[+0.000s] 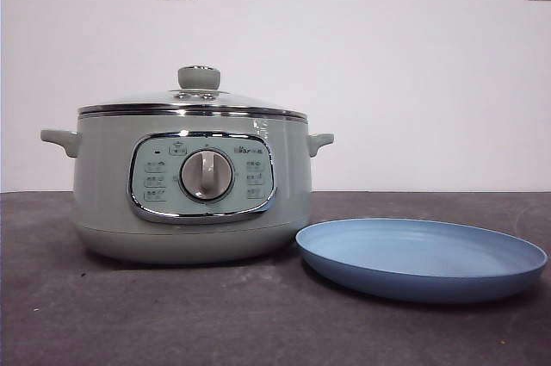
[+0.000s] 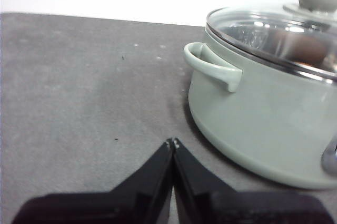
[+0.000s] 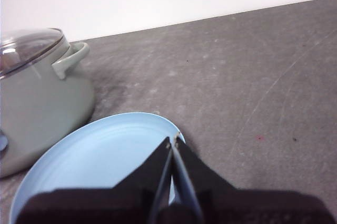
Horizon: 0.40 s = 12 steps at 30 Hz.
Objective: Take the potato out from the steamer,put the potato on the plate,close the lid
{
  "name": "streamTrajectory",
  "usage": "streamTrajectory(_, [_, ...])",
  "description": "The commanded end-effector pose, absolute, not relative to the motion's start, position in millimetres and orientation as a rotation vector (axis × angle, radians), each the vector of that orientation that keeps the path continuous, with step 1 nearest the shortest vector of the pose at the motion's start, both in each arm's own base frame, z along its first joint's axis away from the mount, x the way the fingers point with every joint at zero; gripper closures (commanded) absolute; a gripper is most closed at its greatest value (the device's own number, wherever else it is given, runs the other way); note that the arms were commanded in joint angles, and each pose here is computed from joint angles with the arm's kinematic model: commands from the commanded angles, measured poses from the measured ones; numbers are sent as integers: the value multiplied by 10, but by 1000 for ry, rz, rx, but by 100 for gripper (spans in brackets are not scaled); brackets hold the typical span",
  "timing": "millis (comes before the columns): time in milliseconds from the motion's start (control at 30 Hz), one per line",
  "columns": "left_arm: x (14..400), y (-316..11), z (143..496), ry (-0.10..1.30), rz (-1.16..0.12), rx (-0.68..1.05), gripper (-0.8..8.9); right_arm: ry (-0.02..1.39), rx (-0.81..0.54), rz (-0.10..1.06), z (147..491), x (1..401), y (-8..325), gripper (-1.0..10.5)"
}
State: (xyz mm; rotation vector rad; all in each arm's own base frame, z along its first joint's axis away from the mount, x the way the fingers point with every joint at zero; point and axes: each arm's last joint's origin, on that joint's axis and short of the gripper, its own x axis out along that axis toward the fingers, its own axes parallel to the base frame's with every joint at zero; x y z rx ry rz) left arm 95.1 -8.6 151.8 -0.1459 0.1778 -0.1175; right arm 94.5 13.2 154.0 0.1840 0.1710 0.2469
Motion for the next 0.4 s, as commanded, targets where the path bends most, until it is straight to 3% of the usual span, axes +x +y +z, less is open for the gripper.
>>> streamTrajectory(33, [956, -86, 1473, 195, -109, -259, 818, 187, 260, 246, 1509, 948, 134, 947])
streamTrajectory(233, [928, -122, 1603, 192, -234, -375, 822, 164, 452, 242, 1669, 924, 133, 958])
streamTrajectory(400, [848, -122, 1863, 185, -256, -381, 822, 124, 466, 294, 1935, 883, 142, 959])
